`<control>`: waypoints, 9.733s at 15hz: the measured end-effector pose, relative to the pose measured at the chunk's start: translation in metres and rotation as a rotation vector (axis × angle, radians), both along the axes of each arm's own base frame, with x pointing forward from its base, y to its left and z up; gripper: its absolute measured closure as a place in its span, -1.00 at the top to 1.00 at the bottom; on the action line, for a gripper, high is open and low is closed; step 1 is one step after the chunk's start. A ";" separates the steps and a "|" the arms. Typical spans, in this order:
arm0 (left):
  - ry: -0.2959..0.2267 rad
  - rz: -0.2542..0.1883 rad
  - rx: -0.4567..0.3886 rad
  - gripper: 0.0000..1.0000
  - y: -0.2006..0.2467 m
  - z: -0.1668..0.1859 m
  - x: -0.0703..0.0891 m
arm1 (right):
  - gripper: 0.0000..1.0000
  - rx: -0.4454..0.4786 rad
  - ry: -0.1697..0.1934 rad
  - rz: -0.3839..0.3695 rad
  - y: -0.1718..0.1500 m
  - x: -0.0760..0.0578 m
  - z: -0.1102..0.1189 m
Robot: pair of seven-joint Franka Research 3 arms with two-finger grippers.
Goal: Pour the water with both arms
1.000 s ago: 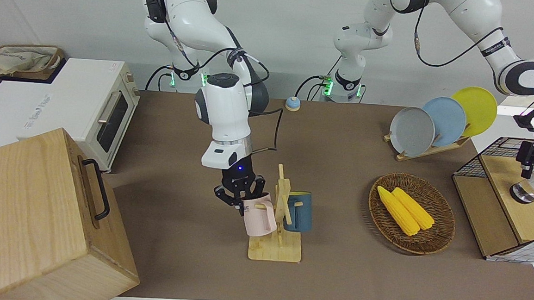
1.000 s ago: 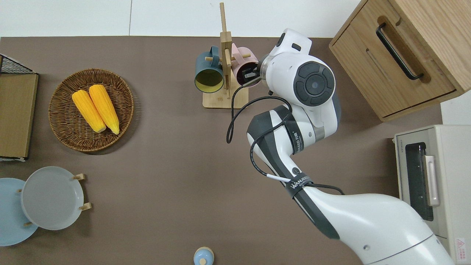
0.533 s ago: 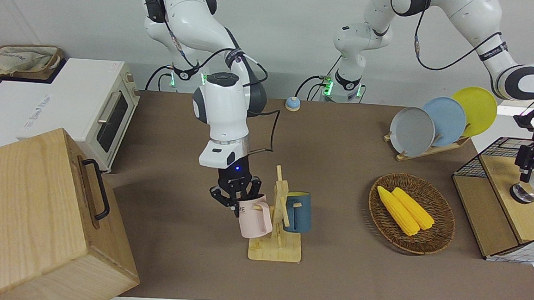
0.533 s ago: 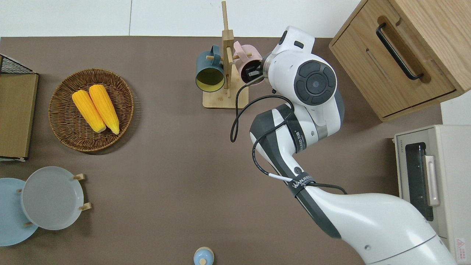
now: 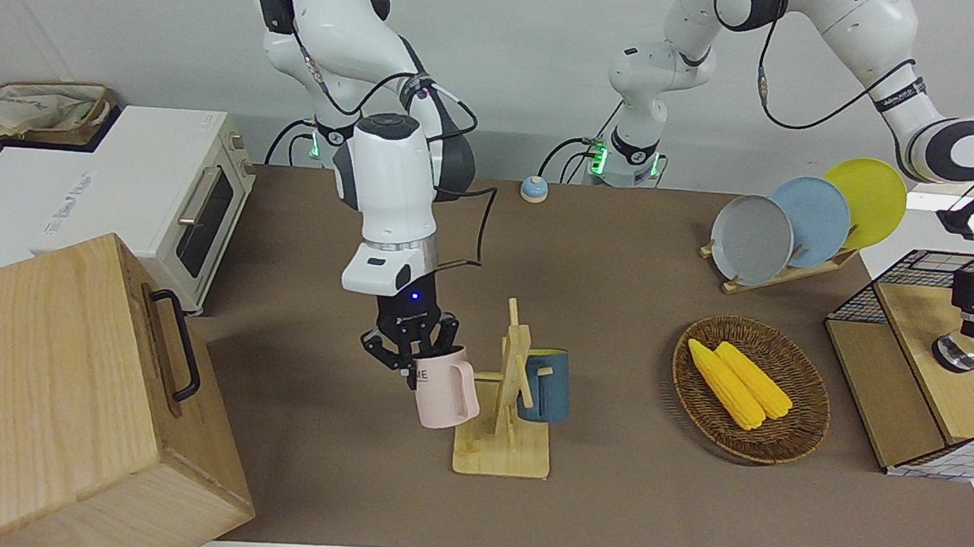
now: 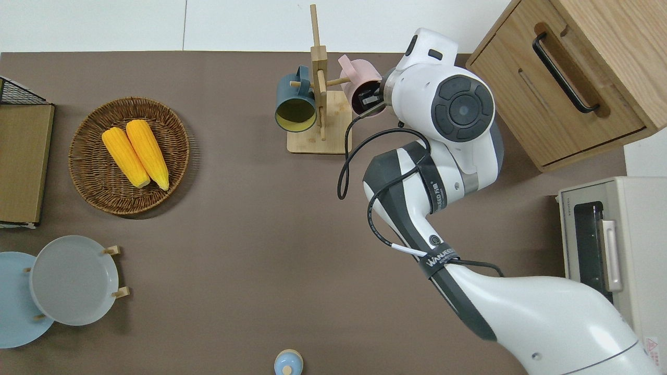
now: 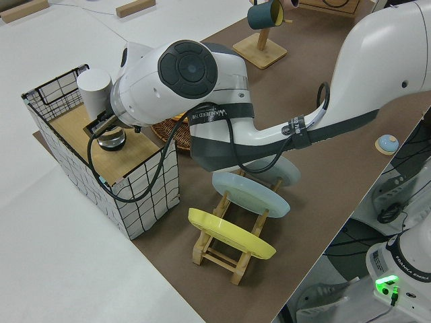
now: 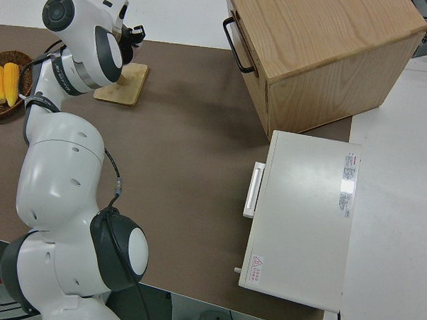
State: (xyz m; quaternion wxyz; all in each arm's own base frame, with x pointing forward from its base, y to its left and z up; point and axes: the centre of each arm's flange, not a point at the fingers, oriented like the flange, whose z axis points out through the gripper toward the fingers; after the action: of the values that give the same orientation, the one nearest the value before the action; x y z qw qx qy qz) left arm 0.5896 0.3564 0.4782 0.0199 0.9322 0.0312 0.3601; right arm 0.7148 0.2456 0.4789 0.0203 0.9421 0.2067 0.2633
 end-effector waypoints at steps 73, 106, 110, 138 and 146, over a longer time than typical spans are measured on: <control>0.482 0.019 -0.003 0.27 -0.430 0.080 -0.163 | -0.32 0.405 0.859 -0.791 0.225 -0.154 -0.126; 0.636 -0.202 0.003 0.27 -0.528 -0.007 -0.215 | 0.99 0.046 0.633 -0.471 -0.113 -0.113 0.095; 0.670 -0.209 0.011 0.27 -0.535 -0.028 -0.215 | 0.99 0.028 0.583 -0.390 -0.174 -0.111 0.118; 1.008 -0.183 0.071 0.27 -0.558 -0.071 -0.143 | 0.99 0.049 0.484 -0.366 -0.241 -0.112 0.148; 1.015 -0.180 0.070 0.27 -0.557 -0.070 -0.139 | 0.99 0.051 0.478 -0.361 -0.239 -0.114 0.152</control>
State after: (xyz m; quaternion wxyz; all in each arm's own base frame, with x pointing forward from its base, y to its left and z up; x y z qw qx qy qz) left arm 0.4505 -0.2011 0.4080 0.0020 0.9886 -0.0555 -0.1400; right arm 0.6008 0.0070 0.6310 -0.0061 0.9991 0.0282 0.0314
